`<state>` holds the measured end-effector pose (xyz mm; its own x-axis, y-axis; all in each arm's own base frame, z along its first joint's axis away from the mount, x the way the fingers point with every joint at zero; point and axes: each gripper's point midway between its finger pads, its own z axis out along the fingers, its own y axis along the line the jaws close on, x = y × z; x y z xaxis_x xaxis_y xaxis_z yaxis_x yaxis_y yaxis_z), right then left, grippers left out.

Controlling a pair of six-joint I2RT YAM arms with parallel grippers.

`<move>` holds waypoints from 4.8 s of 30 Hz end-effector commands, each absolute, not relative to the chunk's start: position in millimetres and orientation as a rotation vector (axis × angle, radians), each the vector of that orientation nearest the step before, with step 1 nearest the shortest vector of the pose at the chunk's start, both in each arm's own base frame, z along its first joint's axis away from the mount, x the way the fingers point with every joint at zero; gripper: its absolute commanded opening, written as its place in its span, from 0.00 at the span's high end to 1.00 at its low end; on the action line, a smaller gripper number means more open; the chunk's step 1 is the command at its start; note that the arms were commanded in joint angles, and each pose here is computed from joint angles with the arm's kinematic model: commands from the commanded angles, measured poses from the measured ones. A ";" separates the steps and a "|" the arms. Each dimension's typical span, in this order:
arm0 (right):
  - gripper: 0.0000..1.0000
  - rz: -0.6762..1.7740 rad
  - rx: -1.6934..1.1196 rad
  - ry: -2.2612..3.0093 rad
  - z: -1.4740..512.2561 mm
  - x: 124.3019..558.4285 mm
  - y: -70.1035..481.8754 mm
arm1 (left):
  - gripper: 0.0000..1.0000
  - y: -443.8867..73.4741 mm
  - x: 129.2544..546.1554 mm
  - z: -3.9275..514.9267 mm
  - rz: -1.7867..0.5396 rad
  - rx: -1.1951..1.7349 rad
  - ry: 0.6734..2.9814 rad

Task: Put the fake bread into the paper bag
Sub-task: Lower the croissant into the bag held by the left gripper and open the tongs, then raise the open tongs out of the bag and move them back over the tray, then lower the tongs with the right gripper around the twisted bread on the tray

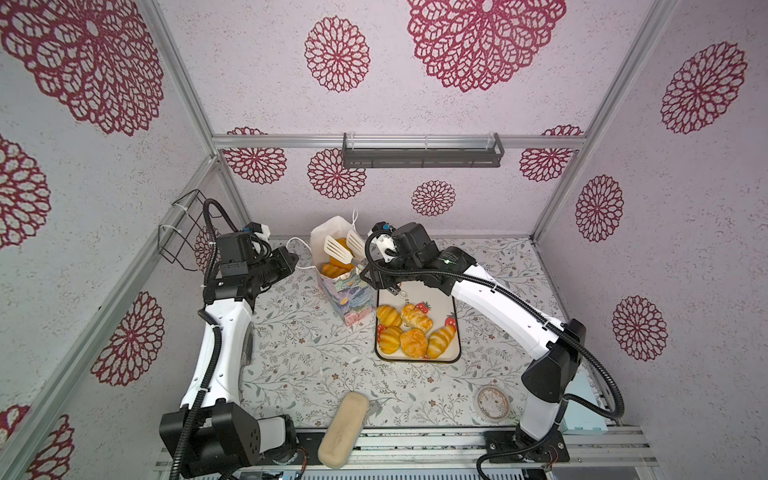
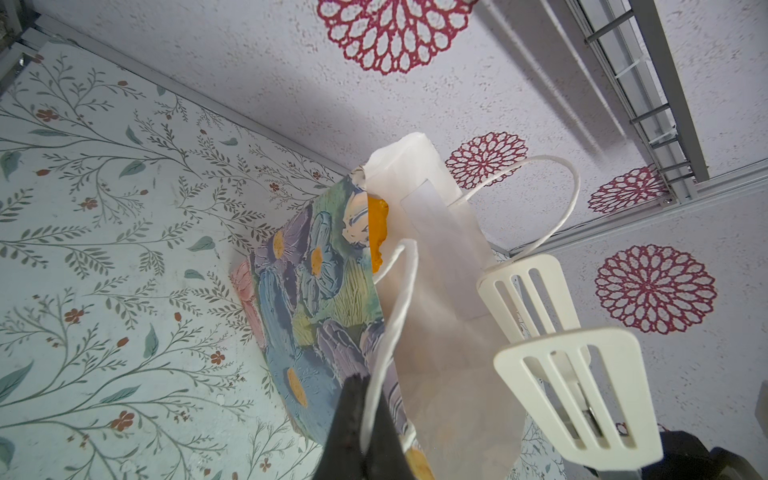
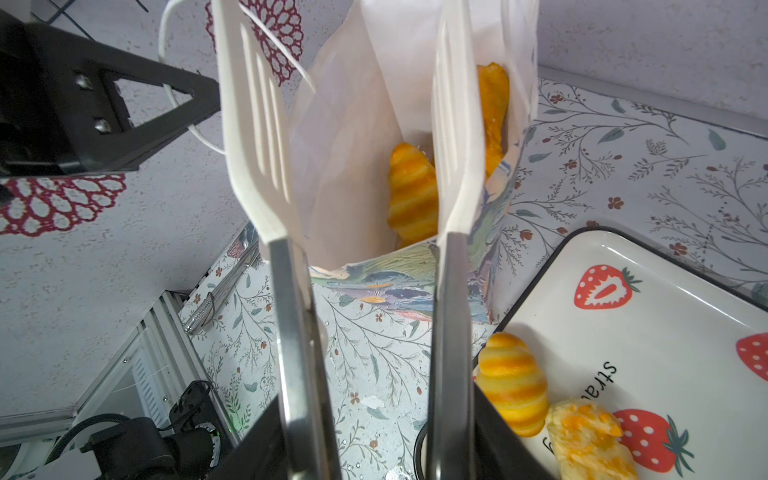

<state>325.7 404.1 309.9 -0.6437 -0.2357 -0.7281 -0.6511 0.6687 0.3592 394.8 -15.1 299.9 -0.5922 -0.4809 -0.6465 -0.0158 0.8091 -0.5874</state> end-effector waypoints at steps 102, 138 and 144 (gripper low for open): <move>0.42 0.341 -0.495 2.706 128.8 266.9 201.7 | 1.00 -25.5 394.6 292.5 -0.669 -0.339 2.152; 0.51 0.306 -0.516 2.734 116.3 267.6 200.5 | 1.00 -26.0 396.8 287.5 -0.676 -0.346 2.165; 0.51 0.296 -0.486 2.732 123.8 262.8 194.0 | 1.00 -26.2 396.8 287.5 -0.677 -0.346 2.165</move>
